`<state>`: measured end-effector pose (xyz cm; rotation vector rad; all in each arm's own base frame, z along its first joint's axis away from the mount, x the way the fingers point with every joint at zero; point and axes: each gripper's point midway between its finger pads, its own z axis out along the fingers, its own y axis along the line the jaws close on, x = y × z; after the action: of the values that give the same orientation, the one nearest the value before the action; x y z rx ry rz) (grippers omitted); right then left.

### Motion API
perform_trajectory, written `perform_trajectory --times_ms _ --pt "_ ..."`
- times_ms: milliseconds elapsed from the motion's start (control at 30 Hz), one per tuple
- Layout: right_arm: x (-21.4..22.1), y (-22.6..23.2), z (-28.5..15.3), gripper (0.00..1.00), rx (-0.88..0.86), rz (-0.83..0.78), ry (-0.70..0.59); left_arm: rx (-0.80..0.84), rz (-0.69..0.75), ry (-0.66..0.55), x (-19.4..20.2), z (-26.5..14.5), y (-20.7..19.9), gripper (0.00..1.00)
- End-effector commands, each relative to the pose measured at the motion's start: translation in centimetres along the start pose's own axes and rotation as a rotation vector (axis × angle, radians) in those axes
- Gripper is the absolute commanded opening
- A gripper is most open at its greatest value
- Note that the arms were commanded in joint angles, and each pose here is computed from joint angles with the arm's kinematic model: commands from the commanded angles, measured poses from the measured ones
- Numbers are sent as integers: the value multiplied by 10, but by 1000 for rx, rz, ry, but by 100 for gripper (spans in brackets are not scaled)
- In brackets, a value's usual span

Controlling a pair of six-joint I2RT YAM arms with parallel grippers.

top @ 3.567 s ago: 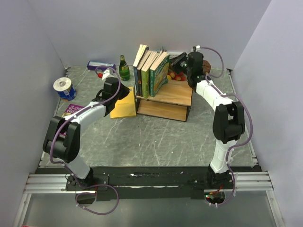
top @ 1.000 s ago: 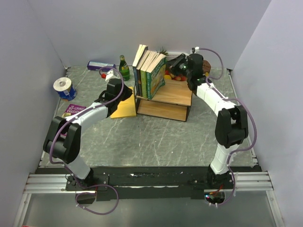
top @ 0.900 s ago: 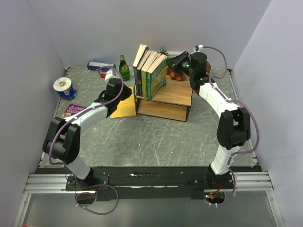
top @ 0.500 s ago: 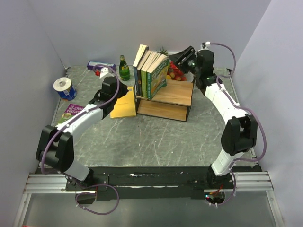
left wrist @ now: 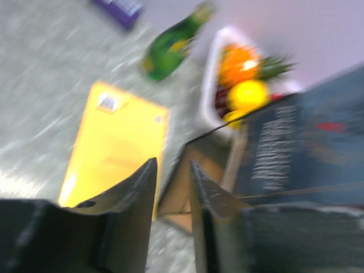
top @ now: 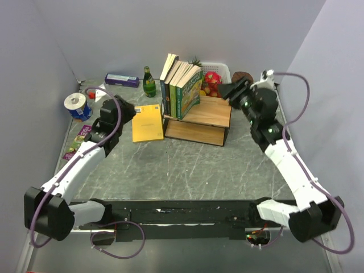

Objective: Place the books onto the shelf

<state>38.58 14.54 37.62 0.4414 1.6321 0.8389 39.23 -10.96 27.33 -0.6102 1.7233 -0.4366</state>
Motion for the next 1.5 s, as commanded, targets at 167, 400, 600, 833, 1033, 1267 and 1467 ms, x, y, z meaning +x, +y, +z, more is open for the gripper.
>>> perform_trajectory --times_ms 167,400,600,833,1033,1267,1467 --pt "93 12 -55 61 -109 -220 142 -340 -215 204 27 -12 144 59" --pt "168 9 -99 59 -264 -208 276 -527 -199 55 -8 -31 189 83" --pt "244 10 -126 59 -390 -227 468 -698 -226 -13 -38 -36 234 84" --pt "298 8 -142 58 -456 -272 632 -834 -294 -101 -67 -19 287 76" --pt "306 6 -153 58 -488 -293 656 -880 -182 -117 -77 2 315 75" --pt "311 1 -157 58 -488 -286 676 -936 -107 -123 -76 28 353 75" --pt "321 1 -160 57 -489 -269 705 -1035 -7 -117 -66 31 383 74"
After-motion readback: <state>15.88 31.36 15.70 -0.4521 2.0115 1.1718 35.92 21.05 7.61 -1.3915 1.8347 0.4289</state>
